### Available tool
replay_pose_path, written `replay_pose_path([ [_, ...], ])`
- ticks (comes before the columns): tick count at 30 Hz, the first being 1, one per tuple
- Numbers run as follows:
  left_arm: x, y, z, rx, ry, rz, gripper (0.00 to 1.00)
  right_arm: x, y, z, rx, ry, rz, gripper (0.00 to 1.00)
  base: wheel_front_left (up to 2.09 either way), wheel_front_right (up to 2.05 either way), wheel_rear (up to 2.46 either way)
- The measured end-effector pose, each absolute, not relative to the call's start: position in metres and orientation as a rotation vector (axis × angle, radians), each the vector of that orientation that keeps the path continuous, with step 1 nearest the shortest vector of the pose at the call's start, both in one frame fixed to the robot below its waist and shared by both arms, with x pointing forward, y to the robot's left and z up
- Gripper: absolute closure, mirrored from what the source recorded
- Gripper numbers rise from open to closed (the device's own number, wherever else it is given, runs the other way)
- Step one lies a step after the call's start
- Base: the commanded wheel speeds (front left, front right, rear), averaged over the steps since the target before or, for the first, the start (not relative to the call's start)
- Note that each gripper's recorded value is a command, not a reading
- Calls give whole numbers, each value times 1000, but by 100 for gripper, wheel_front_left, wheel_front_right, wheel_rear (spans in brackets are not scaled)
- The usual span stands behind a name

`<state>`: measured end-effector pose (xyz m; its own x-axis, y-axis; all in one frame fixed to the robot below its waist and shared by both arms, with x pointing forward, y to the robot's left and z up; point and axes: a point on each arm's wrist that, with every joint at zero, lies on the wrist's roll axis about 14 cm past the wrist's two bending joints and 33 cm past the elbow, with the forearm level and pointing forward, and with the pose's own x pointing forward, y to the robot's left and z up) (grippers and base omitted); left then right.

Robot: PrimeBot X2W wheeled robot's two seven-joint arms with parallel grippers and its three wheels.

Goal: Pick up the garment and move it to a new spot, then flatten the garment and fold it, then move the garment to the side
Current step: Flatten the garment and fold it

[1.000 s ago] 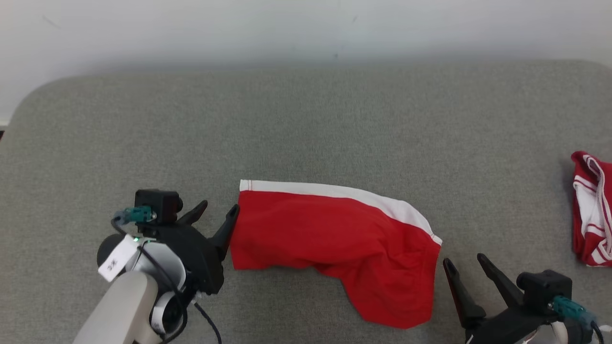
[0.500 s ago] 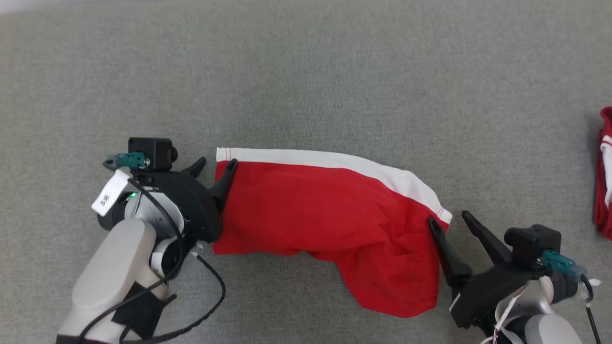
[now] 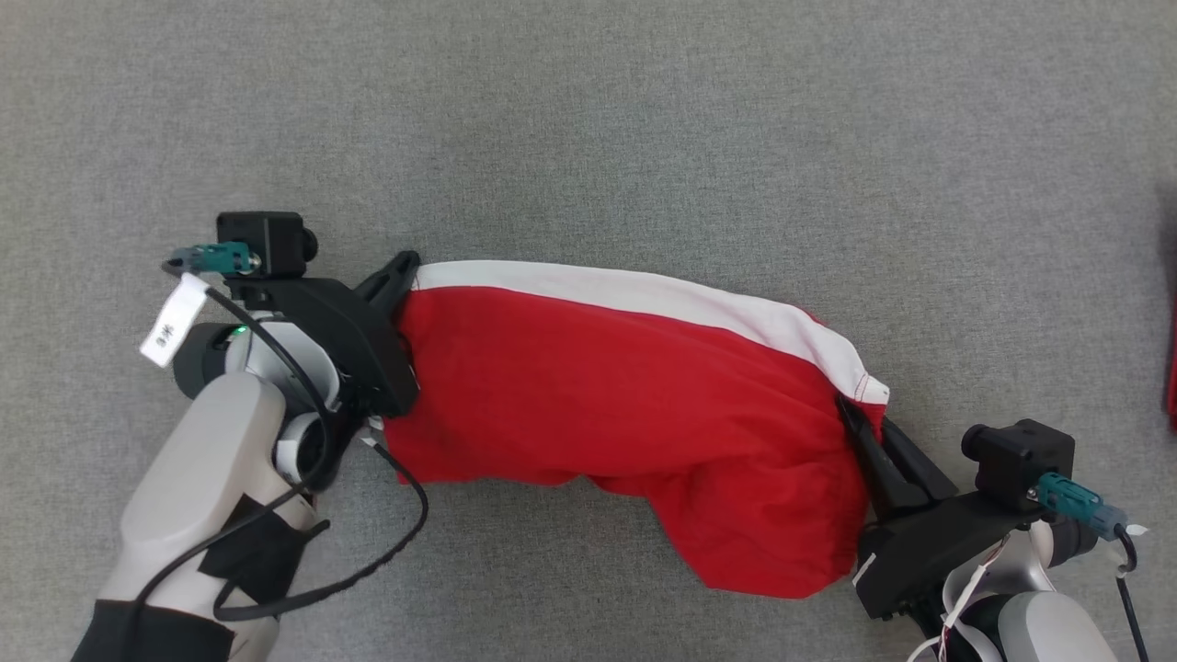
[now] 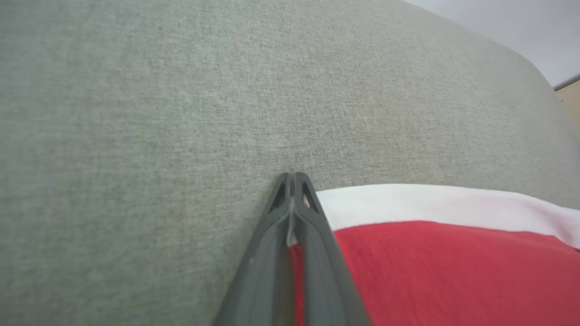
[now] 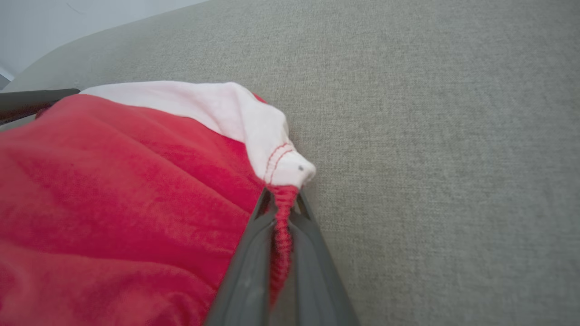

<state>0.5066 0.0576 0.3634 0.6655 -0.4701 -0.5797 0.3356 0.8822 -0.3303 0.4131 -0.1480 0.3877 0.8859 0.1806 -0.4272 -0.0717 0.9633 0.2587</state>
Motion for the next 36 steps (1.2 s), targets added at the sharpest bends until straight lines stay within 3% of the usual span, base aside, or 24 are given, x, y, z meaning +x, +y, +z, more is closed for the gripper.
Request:
replay_pose_path([
  [8,507,48,387,-222,596,-497,100,418,-152,403,246,394,121,100,0,0,0],
  [16,529,61,447,-215,367,-457,100,434,-150,444,213,252,152,100,0,0,0],
  [26,537,85,574,-174,21,-435,100,469,-151,559,106,-55,248,100,0,0,0],
  [36,500,100,678,-119,-225,-400,100,454,-152,641,76,-242,285,100,0,0,0],
])
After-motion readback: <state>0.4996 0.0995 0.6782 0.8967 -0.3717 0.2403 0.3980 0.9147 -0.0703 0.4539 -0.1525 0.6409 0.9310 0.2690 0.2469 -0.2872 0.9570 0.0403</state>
